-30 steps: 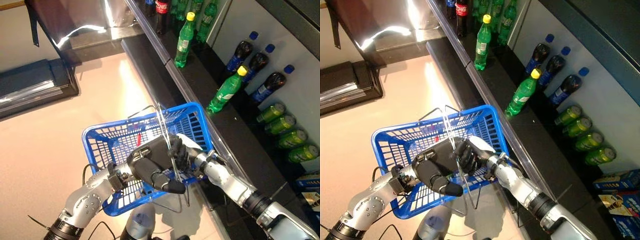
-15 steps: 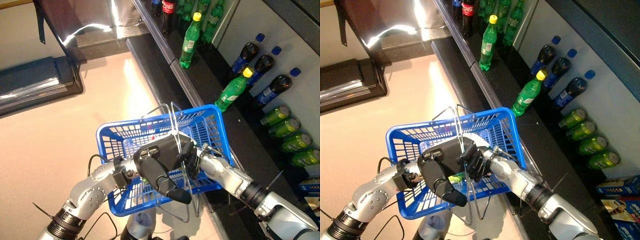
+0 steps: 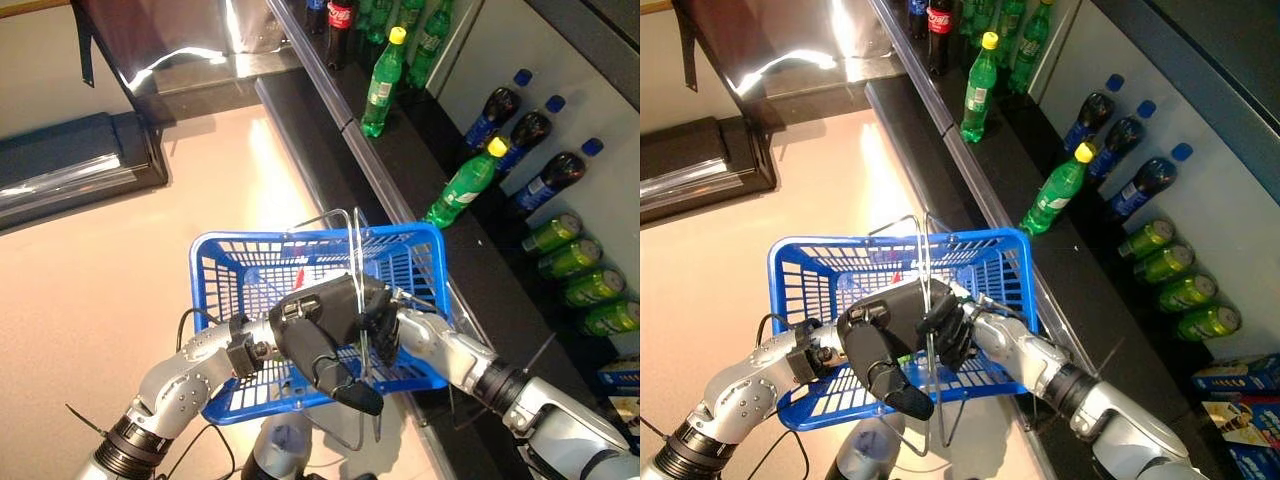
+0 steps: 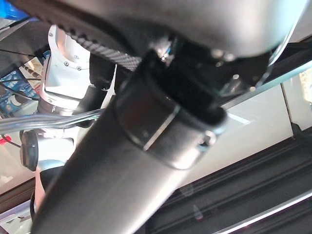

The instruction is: Pick up the drink and place into the basket.

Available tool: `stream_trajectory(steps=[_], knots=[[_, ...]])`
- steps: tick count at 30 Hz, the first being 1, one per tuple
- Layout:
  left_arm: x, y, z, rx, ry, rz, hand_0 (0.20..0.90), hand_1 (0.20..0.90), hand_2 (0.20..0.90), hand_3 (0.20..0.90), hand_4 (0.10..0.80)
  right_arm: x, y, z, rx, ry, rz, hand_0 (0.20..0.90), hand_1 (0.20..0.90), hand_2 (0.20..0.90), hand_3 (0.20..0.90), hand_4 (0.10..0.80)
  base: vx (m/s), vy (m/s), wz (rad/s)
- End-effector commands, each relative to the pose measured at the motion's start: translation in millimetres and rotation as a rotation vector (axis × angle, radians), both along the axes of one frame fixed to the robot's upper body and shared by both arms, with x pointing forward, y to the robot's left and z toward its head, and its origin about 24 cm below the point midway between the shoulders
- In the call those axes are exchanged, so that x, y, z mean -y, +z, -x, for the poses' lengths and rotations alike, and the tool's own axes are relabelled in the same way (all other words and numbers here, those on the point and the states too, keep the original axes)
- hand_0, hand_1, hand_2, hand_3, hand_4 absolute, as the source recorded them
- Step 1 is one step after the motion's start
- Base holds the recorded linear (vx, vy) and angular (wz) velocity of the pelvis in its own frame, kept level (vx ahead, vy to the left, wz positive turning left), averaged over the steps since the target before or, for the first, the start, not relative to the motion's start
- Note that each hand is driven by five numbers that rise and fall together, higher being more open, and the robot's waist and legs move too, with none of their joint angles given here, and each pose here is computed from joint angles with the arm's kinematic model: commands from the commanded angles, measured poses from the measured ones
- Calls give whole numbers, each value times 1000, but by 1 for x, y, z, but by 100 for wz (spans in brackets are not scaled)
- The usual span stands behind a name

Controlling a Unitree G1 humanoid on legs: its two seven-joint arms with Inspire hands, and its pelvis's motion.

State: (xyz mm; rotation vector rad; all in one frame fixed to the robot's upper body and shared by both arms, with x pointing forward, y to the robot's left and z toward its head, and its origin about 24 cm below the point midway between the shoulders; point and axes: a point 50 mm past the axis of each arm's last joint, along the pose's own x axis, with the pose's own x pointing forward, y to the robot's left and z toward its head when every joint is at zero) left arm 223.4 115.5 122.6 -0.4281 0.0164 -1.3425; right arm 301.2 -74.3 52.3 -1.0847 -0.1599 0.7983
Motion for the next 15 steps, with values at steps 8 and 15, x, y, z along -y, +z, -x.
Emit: stream_trajectory(steps=[8, 15], knots=[[47, 79, 42, 342, -434, 436, 300, 300, 300, 200, 100, -40, 20, -1, 74, 117, -72, 900, 900, 900, 900, 800, 0, 0, 0], [46, 80, 41, 344, -425, 441, 300, 300, 300, 200, 100, -39, 16, 1, 62, 119, -68, 900, 900, 900, 900, 800, 0, 0, 0]])
